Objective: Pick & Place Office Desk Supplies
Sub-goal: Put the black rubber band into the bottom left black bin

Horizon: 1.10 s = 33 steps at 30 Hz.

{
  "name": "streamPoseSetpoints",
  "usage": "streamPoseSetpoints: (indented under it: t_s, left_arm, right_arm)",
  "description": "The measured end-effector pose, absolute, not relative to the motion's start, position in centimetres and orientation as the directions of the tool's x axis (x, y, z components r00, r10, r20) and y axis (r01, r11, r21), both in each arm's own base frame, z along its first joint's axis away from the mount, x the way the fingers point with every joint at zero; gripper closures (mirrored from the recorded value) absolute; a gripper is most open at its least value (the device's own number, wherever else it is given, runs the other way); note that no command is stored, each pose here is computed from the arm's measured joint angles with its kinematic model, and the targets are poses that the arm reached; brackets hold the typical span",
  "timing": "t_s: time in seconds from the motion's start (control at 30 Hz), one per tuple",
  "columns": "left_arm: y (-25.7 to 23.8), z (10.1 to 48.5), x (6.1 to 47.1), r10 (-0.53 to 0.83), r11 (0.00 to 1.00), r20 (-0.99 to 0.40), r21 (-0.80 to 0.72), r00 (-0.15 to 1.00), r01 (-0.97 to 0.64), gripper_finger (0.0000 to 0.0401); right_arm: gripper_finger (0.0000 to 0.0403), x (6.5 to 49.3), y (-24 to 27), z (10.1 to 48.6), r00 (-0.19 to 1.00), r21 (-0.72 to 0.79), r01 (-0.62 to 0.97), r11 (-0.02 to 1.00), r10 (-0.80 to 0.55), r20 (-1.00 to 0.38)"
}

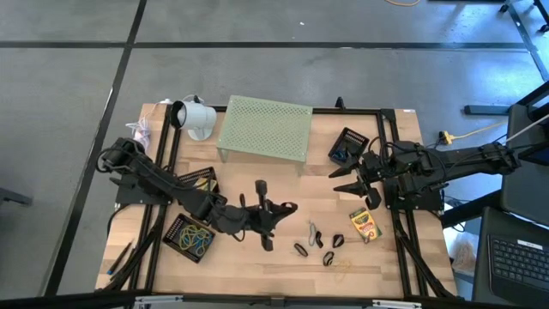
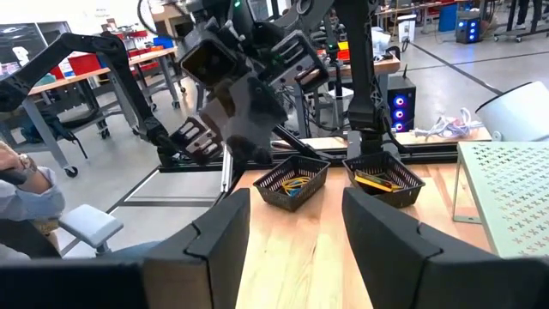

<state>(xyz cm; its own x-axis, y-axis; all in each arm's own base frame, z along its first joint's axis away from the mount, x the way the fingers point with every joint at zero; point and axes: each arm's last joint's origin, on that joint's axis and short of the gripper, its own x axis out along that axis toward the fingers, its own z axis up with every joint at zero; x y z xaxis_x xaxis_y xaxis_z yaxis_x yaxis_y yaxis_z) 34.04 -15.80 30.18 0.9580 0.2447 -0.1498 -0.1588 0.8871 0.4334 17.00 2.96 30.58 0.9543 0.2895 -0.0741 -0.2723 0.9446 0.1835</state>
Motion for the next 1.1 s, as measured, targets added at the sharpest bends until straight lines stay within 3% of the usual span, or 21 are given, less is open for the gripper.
streamPoseSetpoints:
  t_s: [0.13,0.3,0.47,0.63,0.8,1.1]
  left_arm:
    - [-16.4,28.9,33.3,0.237,0.896,-0.261,0.432,0.936,-0.107,0.0398]
    - [-16.8,26.0,31.3,0.239,0.944,-0.512,0.32,0.825,-0.075,0.0398]
    - [-16.5,24.4,28.0,0.164,0.984,-0.785,0.092,0.597,-0.15,0.0398]
    - [-16.6,24.5,24.3,0.015,0.956,-0.953,-0.075,0.302,-0.284,0.0398]
    - [-17.8,24.1,20.9,-0.022,0.937,-1.0,-0.027,0.02,-0.349,0.0398]
    - [-19.3,23.2,18.7,0.004,0.941,-0.999,0.015,-0.032,-0.337,0.0397]
  right_arm:
    - [0.0211,17.0,3.0,30.6,0.954,0.184,-0.272,0.945,0.289,-0.074]
    - [0.0211,17.0,3.0,30.6,0.954,0.184,-0.272,0.945,0.289,-0.074]
    - [0.0211,17.0,3.0,30.6,0.954,0.184,-0.272,0.945,0.289,-0.074]
    - [0.0211,17.0,3.0,30.6,0.954,0.184,-0.273,0.944,0.29,-0.074]
    - [0.0211,17.0,3.0,30.6,0.954,0.183,-0.273,0.945,0.29,-0.074]
    - [0.0211,17.0,3.0,30.6,0.954,0.184,-0.272,0.945,0.289,-0.075]
